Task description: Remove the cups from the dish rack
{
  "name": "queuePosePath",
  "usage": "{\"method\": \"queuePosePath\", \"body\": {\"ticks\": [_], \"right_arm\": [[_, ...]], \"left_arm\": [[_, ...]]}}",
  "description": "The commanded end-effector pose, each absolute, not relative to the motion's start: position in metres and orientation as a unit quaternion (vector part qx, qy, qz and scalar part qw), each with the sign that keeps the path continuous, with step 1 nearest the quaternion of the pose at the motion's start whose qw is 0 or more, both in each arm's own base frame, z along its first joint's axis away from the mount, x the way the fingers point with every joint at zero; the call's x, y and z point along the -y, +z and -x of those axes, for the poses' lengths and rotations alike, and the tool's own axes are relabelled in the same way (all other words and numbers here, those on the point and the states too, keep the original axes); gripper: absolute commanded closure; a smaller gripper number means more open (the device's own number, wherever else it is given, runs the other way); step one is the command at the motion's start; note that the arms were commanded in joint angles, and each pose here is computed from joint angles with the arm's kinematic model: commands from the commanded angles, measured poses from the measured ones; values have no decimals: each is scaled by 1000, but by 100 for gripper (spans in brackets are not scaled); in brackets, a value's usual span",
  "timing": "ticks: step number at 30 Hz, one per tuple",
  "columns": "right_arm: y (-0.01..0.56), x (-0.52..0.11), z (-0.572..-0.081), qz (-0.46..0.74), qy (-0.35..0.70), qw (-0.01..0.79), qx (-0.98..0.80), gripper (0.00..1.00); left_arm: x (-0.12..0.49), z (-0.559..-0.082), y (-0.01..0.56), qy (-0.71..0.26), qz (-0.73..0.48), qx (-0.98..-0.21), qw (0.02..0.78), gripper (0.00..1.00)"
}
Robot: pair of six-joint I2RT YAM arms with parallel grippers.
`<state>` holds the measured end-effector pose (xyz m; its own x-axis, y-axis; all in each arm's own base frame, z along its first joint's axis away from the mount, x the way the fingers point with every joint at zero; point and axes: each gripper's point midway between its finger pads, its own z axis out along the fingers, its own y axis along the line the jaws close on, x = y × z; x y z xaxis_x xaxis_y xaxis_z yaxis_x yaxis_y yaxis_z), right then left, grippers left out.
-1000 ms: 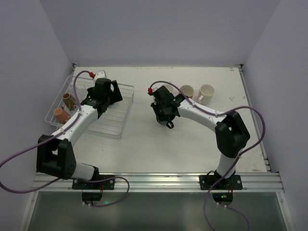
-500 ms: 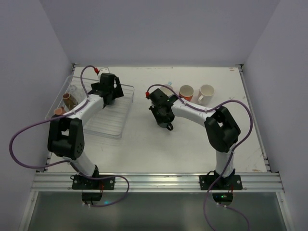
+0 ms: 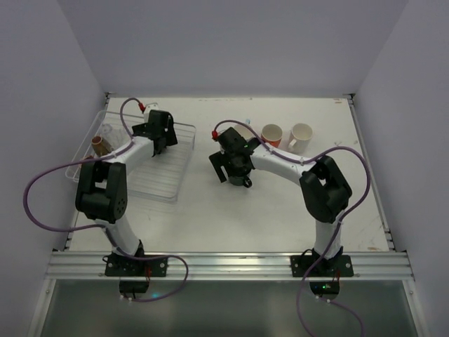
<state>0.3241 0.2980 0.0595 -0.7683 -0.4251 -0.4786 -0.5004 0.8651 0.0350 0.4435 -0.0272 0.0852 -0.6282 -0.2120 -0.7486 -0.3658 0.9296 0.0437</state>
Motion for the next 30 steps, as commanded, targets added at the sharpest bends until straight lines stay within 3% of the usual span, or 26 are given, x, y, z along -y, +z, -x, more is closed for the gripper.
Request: {"method": "queuePosePath", "body": {"ticks": [1,7,22,23,24,26,27,30], "right_arm": [[101,-303,-329,243,106,288,-920,14],[135,-306,-318,238,156,320,-904,4],[151,-309,-292,246,217,329,-885,2],[150,-309,-291,247,218,329,-885,2],[152,-309,-290,246,220,331,-884,2],[154,-309,-289,244,223,333,-883,2],[160,-308,-289,241,228,340,-880,2],[170,-311,-285,238,248,348,-872,2]], "left_arm": [[17,-470,104,98,176,-872,446,0],[13,-481,102,94,169,-869,455,0],[8,-497,98,94,151,-866,467,0],[9,-500,102,88,152,-860,480,4],[10,-500,104,84,153,-858,483,17],[11,-497,111,78,156,-854,491,32],[12,-496,113,72,158,-852,493,44],[16,-493,126,53,165,-847,502,66]]}}
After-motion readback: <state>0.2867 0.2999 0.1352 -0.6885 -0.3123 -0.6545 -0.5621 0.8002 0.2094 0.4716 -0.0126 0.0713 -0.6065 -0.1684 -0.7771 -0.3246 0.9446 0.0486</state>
